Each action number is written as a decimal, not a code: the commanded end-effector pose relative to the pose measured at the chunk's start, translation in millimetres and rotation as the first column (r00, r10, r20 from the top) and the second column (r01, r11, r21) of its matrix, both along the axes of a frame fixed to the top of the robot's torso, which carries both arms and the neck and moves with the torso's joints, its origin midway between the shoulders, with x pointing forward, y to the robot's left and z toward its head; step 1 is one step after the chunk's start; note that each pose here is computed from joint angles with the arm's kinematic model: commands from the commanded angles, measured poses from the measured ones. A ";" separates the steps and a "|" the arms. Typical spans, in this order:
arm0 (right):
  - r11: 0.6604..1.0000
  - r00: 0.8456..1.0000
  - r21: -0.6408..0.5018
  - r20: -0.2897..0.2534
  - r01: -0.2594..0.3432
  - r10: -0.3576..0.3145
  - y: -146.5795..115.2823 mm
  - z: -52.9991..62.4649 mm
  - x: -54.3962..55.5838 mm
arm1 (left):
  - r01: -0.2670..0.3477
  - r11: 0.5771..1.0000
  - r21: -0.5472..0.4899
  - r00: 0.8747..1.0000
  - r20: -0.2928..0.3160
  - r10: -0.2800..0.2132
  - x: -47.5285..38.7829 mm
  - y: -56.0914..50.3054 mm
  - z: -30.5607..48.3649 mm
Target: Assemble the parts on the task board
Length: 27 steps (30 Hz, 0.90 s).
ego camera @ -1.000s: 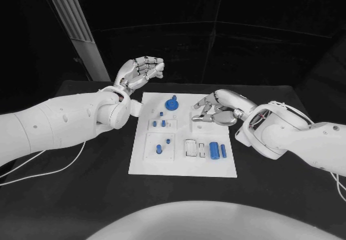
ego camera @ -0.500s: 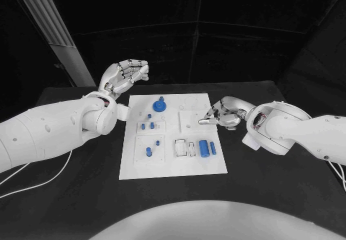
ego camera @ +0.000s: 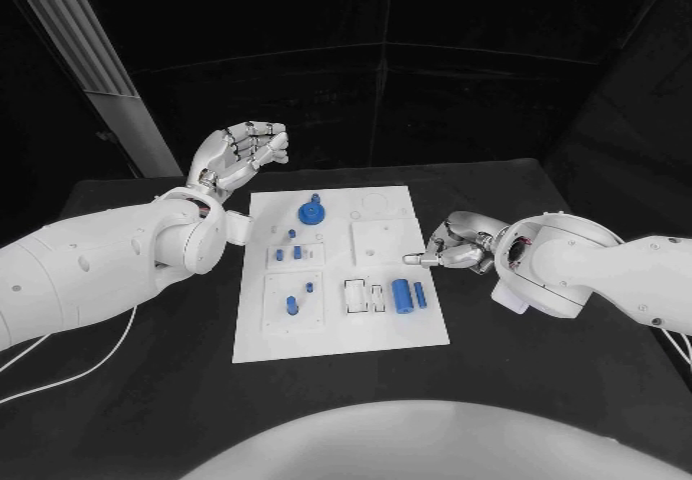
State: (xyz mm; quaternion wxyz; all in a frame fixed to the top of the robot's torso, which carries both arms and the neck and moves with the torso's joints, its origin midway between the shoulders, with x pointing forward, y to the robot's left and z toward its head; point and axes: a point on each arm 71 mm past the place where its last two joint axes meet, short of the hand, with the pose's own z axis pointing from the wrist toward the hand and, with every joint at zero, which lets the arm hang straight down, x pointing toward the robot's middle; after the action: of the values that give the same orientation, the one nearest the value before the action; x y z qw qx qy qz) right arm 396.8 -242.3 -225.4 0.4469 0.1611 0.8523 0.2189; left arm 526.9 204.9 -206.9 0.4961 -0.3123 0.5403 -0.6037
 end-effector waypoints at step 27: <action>0.981 0.984 -0.170 -0.168 -0.091 0.062 39.6 -28.5 -6.7 | 0.027 0.999 -0.044 0.994 0.108 -0.022 -4.9 4.1 7.8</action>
State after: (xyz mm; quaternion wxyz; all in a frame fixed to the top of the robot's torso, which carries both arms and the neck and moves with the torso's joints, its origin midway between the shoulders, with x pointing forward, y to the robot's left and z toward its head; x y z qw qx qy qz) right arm 390.4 -201.7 -253.0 0.3843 0.1164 0.9012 0.1629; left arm 524.8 210.6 -208.5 0.4960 -0.3152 0.5409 -0.6017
